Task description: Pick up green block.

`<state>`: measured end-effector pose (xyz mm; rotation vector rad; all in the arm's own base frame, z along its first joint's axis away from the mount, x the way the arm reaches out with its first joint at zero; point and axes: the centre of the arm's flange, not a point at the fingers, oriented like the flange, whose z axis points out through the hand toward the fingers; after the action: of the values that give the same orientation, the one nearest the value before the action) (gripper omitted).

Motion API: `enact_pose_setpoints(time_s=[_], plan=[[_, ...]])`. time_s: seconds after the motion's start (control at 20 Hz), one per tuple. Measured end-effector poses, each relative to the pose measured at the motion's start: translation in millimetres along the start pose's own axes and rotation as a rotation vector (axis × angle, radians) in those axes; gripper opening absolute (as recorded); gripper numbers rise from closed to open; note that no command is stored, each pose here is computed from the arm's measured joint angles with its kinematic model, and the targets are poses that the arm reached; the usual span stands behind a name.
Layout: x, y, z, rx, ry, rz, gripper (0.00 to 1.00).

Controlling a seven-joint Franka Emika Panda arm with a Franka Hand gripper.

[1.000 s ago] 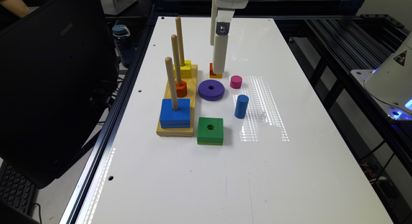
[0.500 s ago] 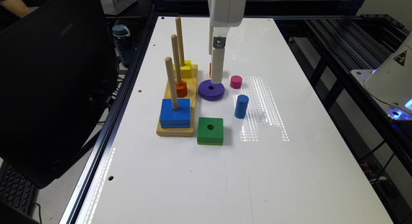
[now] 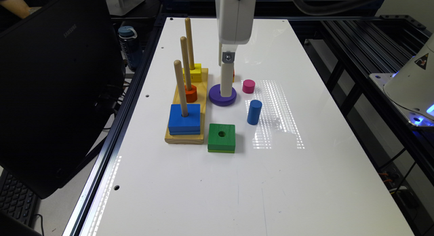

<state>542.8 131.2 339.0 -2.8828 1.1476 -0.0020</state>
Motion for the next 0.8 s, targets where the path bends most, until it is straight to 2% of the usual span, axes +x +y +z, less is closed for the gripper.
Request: enact_pose_setpoints(time_s=[0.1,0.3,0.6,0.7,0.75,0.8], plan=[[0.0,0.5,9,-0.0036,-0.0057,-0.0010,1.00],[2.4,-2.1,30,-0.0042,-0.0022,0.0014,1.00],[2.2,-3.2,31,-0.0031,-0.0002,0.0012,1.00],[-1.7,-3.8,35,-0.0071,-0.0056,0.0002,1.00],[-3.7,-4.4,40,-0.0077,-0.0076,0.0010,1.00],[-4.1,-4.9,43,-0.0087,-0.0073,0.0004,1.00]])
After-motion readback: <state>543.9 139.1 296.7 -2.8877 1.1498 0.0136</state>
